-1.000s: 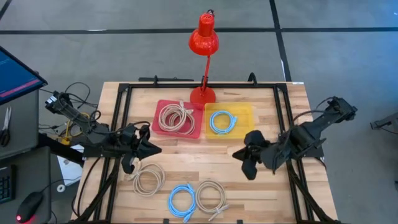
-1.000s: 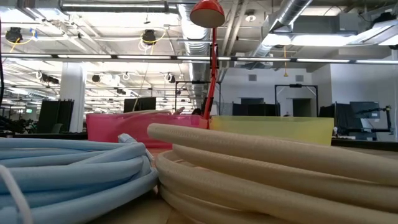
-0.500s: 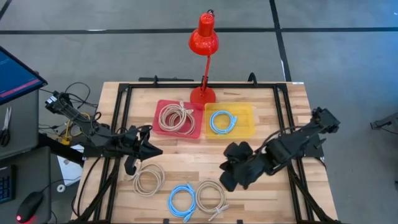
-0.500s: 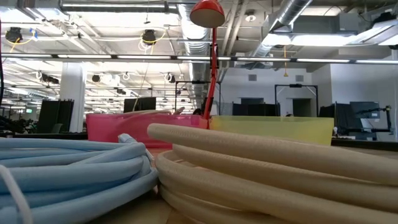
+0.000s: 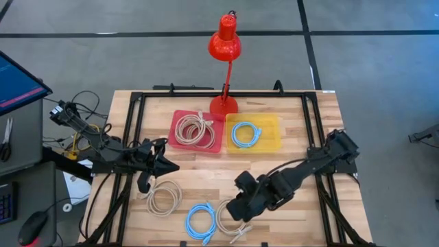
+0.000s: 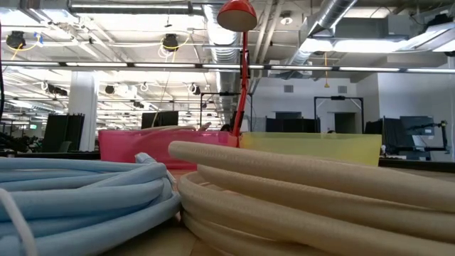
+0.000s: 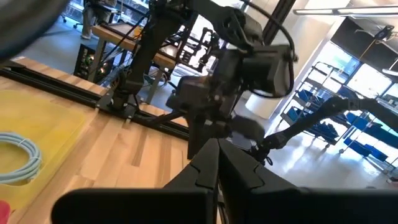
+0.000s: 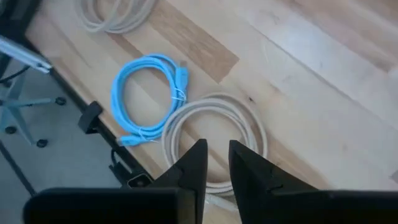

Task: Sort HDMI cables
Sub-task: Put the brown HDMI cable into the red bin

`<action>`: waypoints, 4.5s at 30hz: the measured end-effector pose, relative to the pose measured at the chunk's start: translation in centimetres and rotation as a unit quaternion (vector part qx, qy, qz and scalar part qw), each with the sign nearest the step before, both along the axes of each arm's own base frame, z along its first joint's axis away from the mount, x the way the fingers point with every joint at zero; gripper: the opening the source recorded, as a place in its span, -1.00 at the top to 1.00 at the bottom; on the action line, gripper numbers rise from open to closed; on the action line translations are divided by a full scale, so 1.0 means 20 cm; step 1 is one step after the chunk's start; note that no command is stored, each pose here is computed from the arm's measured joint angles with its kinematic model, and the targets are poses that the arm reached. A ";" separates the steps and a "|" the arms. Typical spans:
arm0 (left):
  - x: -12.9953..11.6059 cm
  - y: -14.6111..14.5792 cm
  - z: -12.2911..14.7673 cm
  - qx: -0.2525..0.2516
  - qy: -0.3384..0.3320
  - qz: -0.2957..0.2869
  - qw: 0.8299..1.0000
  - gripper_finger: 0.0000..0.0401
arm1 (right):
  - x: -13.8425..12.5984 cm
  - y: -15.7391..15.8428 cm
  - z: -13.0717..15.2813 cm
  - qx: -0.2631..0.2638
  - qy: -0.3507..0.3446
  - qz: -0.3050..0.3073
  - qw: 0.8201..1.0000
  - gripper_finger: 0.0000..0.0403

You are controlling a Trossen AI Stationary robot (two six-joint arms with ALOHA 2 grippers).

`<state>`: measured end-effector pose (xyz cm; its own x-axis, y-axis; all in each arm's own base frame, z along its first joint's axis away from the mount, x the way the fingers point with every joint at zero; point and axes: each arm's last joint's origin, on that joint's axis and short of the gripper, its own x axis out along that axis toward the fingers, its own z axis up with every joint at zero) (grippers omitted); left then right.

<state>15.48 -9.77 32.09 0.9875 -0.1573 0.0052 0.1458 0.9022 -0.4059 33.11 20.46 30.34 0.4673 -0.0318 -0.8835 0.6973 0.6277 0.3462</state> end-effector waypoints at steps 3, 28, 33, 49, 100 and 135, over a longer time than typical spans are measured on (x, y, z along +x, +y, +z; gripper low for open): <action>0.00 0.00 0.00 0.002 0.002 0.000 1.000 0.96 | 0.03 0.02 -0.07 0.002 0.015 -0.023 1.000 0.67; 0.00 -0.01 -0.01 0.005 0.007 -0.030 1.000 0.97 | 0.15 0.18 -0.59 0.074 0.191 -0.073 0.976 0.31; 0.00 -0.01 -0.01 0.005 0.007 -0.030 1.000 0.96 | 0.15 0.18 -0.63 0.066 0.201 -0.072 0.975 0.28; 0.00 -0.01 -0.01 0.007 0.010 -0.030 0.999 0.96 | 0.17 0.17 -0.72 0.039 0.213 -0.076 0.973 0.46; 0.00 -0.01 -0.02 0.014 0.020 -0.030 0.999 0.96 | 0.24 0.08 -0.48 -0.011 0.223 0.004 0.975 0.99; 0.02 0.05 0.00 -0.034 0.006 0.091 0.995 0.87 | 0.31 -0.70 0.49 -0.308 -0.037 0.121 0.943 1.00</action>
<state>15.95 -8.69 32.02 0.9997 0.0237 -0.0015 -0.0216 0.8836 -0.4677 39.33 6.37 40.22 0.5869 -0.4121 -0.6970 0.4959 0.8634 -0.0929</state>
